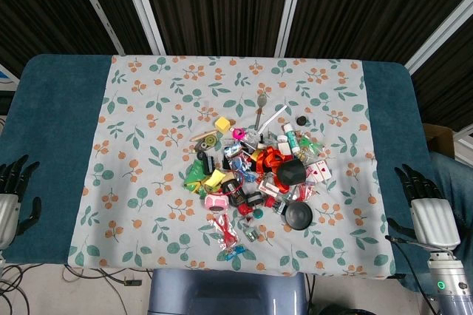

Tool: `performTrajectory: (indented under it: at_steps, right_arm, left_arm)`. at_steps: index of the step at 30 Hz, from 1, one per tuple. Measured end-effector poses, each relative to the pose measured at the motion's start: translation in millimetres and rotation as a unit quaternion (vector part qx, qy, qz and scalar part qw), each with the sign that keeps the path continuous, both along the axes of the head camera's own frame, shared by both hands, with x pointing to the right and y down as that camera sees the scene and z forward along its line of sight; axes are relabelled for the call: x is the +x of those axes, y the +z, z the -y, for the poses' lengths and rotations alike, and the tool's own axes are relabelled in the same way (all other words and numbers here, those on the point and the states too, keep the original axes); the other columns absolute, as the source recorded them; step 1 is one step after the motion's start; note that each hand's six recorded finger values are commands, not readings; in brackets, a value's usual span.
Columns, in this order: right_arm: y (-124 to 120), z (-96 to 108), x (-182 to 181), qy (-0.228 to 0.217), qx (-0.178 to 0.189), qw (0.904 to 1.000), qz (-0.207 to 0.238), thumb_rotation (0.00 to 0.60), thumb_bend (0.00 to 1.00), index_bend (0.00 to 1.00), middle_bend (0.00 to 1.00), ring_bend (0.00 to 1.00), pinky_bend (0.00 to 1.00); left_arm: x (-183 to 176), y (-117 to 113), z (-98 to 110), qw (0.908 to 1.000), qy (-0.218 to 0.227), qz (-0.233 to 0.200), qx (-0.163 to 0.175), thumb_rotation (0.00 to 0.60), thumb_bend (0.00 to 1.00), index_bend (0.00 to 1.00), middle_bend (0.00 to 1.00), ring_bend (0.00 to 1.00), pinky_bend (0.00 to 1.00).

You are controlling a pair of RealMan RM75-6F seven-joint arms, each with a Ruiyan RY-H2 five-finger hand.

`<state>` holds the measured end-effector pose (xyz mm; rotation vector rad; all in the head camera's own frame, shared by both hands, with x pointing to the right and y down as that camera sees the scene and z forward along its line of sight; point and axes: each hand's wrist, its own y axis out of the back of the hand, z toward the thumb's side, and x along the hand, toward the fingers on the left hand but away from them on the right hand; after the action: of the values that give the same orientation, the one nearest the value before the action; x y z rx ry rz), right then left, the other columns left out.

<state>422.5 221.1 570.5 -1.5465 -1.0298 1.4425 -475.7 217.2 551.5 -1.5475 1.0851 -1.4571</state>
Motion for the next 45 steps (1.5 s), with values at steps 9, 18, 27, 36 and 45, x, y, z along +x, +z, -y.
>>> performTrajectory:
  at_steps: [9,18,27,36,45]
  right_arm:
    - [17,0,-15,-0.029,-0.042,0.9982,0.030,0.600,0.19,0.12,0.13,0.15,0.19]
    - [44,41,-66,-0.093,-0.081,0.9913,0.046,0.600,0.20,0.12,0.15,0.15,0.19]
    - [60,74,-115,-0.120,-0.087,0.9867,0.066,0.600,0.21,0.14,0.19,0.18,0.19]
    - [89,94,-159,-0.145,-0.109,0.9810,0.069,0.600,0.20,0.16,0.20,0.20,0.19]
    - [109,101,-175,-0.156,-0.120,0.9788,0.058,0.600,0.21,0.16,0.21,0.20,0.19]
  left_arm:
    - [-1,-1,-3,0.9999,-0.010,-0.008,-0.001,0.600,0.55,0.10,0.00,0.03,0.02]
    - [0,0,-3,0.9999,-0.012,-0.010,-0.004,0.600,0.55,0.10,0.00,0.03,0.02]
    - [-5,-2,0,0.9996,-0.025,-0.012,-0.007,0.600,0.54,0.09,0.00,0.03,0.02]
    - [-7,-1,1,0.9993,-0.034,-0.012,-0.012,0.600,0.55,0.09,0.00,0.03,0.02]
    - [-9,0,2,0.9990,-0.040,-0.010,-0.017,0.600,0.55,0.09,0.00,0.03,0.02]
